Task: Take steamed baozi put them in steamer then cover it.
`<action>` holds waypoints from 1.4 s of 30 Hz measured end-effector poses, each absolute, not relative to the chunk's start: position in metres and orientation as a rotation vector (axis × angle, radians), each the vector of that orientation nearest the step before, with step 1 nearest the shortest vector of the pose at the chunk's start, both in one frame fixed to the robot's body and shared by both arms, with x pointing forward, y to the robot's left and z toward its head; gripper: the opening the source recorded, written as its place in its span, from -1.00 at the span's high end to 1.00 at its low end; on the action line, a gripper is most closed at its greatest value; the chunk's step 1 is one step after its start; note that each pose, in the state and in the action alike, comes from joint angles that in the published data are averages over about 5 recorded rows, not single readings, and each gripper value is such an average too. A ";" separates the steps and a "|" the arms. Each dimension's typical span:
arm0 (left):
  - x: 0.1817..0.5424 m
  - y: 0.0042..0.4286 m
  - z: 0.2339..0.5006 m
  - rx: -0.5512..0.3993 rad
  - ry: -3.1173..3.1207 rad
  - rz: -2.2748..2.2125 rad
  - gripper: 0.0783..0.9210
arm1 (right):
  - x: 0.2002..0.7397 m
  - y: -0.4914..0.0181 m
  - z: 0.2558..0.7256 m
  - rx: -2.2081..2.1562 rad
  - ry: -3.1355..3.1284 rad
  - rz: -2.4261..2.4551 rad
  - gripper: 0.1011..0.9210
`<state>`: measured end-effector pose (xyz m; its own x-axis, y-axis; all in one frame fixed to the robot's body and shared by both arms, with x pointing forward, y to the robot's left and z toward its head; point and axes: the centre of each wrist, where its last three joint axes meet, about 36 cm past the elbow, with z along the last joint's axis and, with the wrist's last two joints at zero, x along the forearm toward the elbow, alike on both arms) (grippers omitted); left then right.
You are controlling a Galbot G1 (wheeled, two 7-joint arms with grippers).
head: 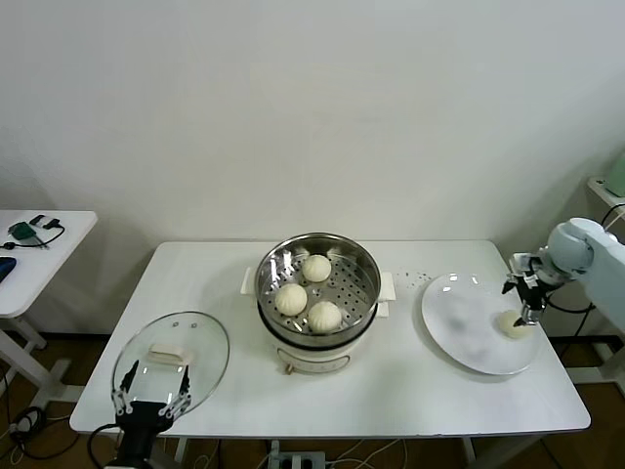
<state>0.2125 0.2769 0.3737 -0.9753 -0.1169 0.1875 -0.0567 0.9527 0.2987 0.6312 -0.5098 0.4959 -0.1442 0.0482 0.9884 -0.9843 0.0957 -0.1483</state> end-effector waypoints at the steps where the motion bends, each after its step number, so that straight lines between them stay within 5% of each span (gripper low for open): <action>1: 0.212 0.277 0.373 0.131 -2.901 -0.436 -0.77 | 0.631 -0.512 0.492 1.028 -1.327 1.255 -0.76; 24: 0.213 0.275 0.371 0.140 -2.891 -0.438 -0.77 | 0.651 -0.521 0.450 0.996 -1.308 1.211 -0.76; 34: 0.214 0.275 0.372 0.142 -2.892 -0.438 -0.77 | 0.655 -0.523 0.454 0.992 -1.314 1.198 -0.40; 42: 0.213 0.274 0.374 0.140 -2.896 -0.442 -0.77 | 0.666 -0.517 0.482 0.985 -1.357 1.203 -0.35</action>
<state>0.2133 0.2740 0.3740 -0.9737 -0.1243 0.1908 -0.0617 0.9506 0.3042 0.6662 -0.5169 0.4816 -0.1382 0.0512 0.9891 -0.9758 0.1638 -0.1448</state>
